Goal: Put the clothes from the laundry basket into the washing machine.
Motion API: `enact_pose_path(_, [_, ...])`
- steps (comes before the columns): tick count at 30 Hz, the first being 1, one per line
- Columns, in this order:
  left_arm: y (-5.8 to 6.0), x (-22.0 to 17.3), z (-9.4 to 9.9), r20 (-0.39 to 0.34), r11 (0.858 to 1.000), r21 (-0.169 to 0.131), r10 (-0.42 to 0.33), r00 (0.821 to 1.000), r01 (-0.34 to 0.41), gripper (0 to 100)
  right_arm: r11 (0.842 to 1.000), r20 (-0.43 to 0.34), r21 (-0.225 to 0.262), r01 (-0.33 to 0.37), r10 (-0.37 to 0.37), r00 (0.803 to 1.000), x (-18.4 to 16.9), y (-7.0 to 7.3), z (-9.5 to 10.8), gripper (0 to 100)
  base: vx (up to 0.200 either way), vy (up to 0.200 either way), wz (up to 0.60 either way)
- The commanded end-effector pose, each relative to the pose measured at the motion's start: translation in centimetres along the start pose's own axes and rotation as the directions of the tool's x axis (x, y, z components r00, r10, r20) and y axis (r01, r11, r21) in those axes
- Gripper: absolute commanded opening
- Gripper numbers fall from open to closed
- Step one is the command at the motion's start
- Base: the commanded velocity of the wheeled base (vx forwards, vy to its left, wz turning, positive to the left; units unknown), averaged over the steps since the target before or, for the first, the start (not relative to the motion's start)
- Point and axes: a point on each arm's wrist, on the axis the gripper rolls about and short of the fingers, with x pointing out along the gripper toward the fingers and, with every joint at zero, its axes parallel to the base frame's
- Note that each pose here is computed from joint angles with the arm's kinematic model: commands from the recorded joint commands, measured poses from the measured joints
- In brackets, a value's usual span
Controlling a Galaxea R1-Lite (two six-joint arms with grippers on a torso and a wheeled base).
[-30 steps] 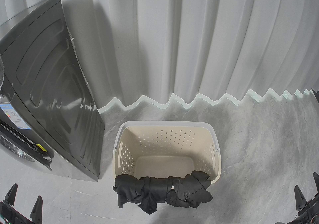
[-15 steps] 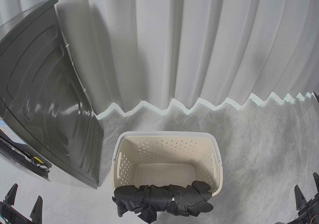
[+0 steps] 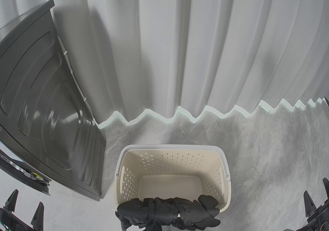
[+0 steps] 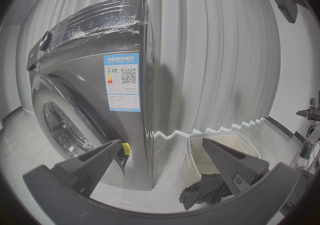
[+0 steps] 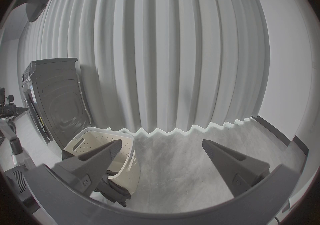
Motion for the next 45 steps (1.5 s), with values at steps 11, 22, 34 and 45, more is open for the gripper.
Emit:
enact_pose_path(11, [0.02,0.0,-0.48,-0.001,1.0,0.0,0.0,1.0,0.0,100,1.0,-0.009,0.0,-0.001,0.001,1.0,0.06,0.0,-0.51,100,0.109,0.0,0.0])
enact_pose_path(22, [0.02,0.0,-0.48,-0.001,1.0,0.0,0.0,1.0,0.0,100,1.0,-0.011,0.0,-0.001,0.001,1.0,0.08,0.0,-0.51,100,0.036,0.0,0.0])
enact_pose_path(34, [0.02,0.0,-0.48,-0.001,1.0,0.0,0.0,1.0,0.0,100,1.0,-0.009,0.0,-0.001,0.001,1.0,0.06,0.0,-0.51,100,0.067,0.0,0.0])
enact_pose_path(45, [0.02,0.0,-0.48,-0.001,1.0,0.0,0.0,1.0,0.0,100,1.0,-0.011,0.0,-0.001,0.001,1.0,0.08,0.0,-0.51,100,0.0,0.0,0.0])
